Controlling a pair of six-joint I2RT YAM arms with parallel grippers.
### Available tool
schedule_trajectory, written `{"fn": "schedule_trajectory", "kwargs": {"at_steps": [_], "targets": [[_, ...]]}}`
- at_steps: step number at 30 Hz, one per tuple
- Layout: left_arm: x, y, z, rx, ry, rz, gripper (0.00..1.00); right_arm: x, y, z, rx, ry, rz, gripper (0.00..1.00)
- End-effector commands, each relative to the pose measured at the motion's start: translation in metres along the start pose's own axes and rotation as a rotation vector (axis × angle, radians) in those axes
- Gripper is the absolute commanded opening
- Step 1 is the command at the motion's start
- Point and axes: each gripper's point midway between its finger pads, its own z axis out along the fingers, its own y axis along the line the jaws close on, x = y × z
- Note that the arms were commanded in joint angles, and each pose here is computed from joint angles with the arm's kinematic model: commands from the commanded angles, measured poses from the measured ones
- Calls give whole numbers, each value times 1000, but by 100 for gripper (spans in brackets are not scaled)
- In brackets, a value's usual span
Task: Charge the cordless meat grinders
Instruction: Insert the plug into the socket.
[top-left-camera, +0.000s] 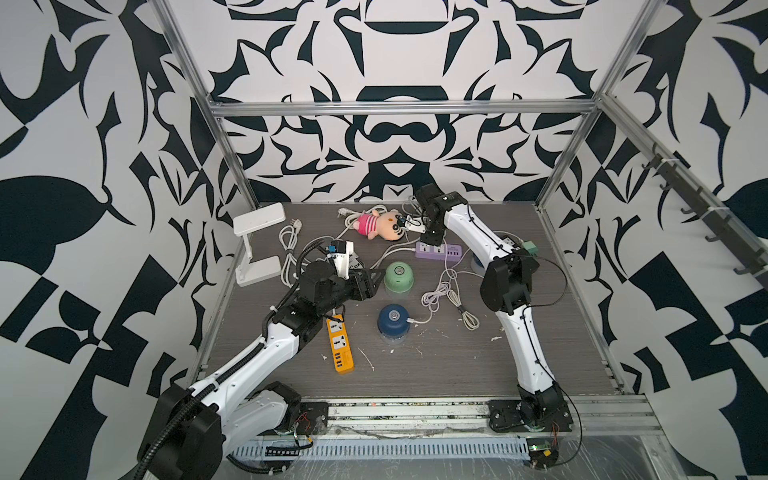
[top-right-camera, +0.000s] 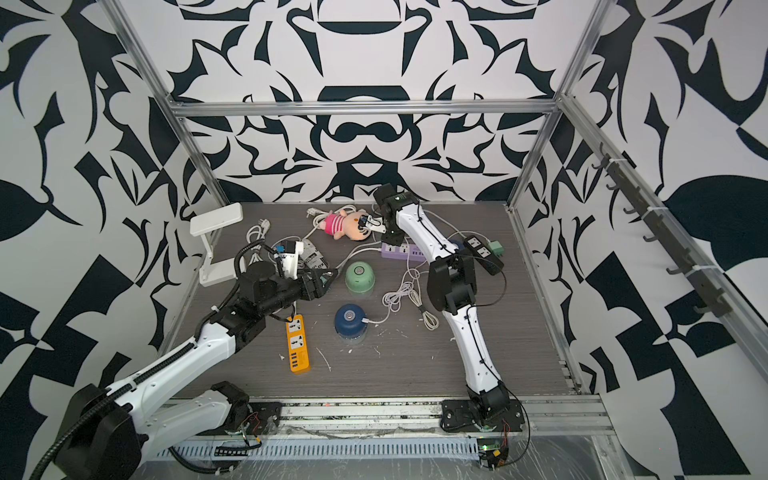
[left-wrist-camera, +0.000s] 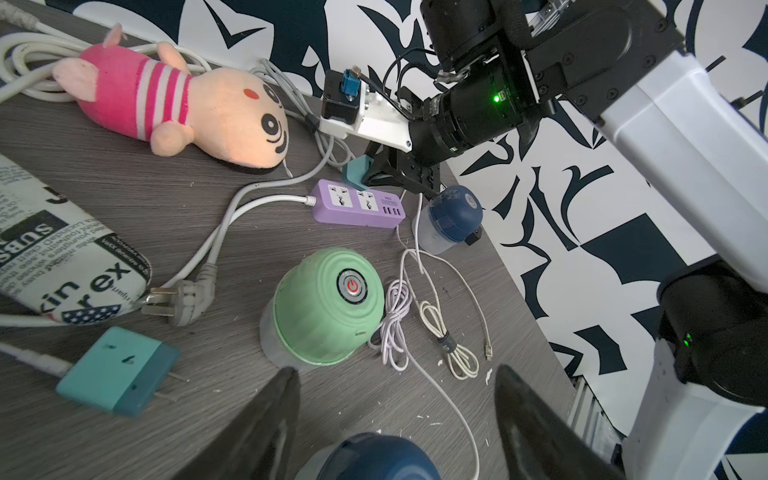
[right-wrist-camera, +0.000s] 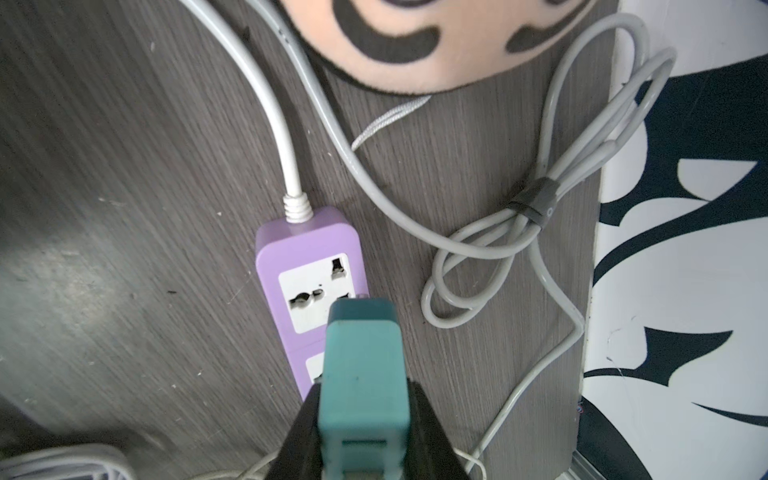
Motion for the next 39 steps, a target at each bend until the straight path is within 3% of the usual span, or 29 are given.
{"fn": "schedule_trajectory", "kwargs": {"at_steps": [1,26,39], "targets": [[-3,-6,3,30,-7,-2,76,-4,-9,-19,31,-38,-33,0],[1,-2,2,18,-5,-25,75,-10,12,0,-38,-38,-92,0],[4,0,0,13,-2,-30,75,-10,25,28,-63,11,-105,0]]}}
